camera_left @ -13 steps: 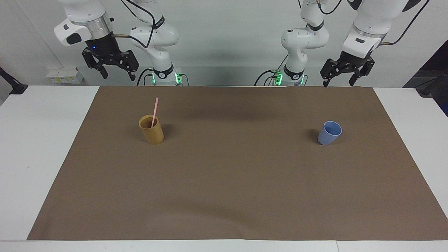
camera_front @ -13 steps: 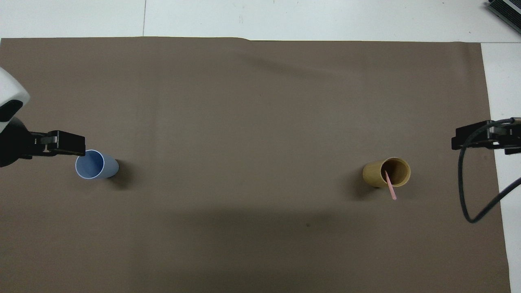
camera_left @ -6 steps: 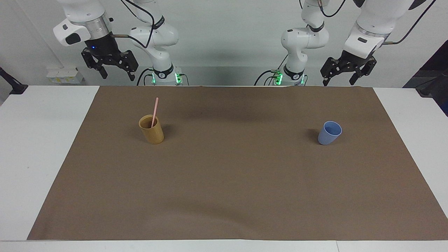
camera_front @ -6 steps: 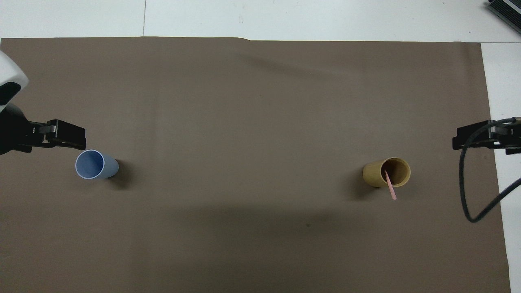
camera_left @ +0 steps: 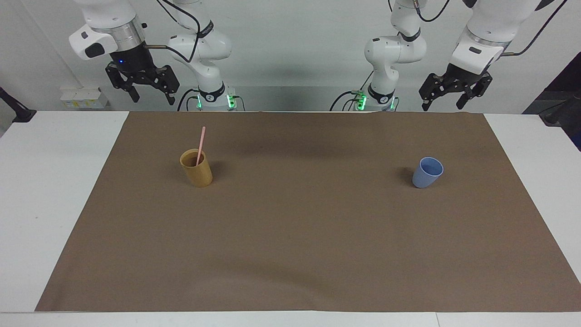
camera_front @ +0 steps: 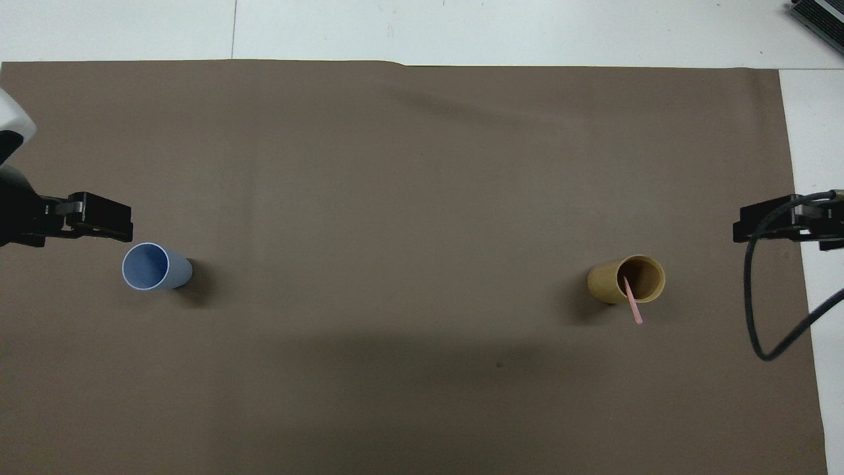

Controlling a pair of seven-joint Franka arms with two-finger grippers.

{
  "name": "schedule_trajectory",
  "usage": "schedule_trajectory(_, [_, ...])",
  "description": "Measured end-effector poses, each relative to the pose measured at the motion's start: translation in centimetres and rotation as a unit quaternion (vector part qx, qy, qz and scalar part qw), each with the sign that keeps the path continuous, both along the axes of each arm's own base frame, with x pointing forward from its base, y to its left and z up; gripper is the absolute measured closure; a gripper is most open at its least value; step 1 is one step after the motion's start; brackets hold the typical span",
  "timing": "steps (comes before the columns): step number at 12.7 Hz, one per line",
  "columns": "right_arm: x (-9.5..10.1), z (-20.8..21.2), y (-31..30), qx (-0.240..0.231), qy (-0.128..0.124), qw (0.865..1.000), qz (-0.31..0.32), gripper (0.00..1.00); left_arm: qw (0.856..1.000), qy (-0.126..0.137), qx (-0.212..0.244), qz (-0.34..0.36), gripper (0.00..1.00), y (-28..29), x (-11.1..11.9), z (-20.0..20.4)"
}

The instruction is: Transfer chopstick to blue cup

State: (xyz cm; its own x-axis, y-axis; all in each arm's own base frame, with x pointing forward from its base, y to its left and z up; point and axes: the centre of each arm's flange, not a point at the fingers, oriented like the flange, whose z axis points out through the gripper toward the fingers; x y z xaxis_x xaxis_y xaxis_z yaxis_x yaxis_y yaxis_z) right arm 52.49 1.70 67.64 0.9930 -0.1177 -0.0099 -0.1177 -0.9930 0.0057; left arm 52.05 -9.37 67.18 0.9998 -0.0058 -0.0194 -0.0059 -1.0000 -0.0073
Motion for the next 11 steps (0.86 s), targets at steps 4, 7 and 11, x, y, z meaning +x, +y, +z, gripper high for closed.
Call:
schedule_trajectory(4, [0.0, 0.0, 0.0, 0.000, 0.000, 1.000, 0.000, 0.00, 1.000, 0.003, -0.005, -0.003, 0.00, -0.4, -0.3, 0.1])
schedule_trajectory(7, [0.0, 0.0, 0.0, 0.000, 0.000, 1.000, 0.000, 0.00, 1.000, 0.004, -0.006, -0.005, 0.00, -0.6, -0.3, 0.1])
schedule_trajectory(11, [0.0, 0.0, 0.0, 0.000, 0.000, 1.000, 0.000, 0.00, 1.000, 0.004, -0.006, 0.017, 0.00, 1.0, 0.0, 0.1])
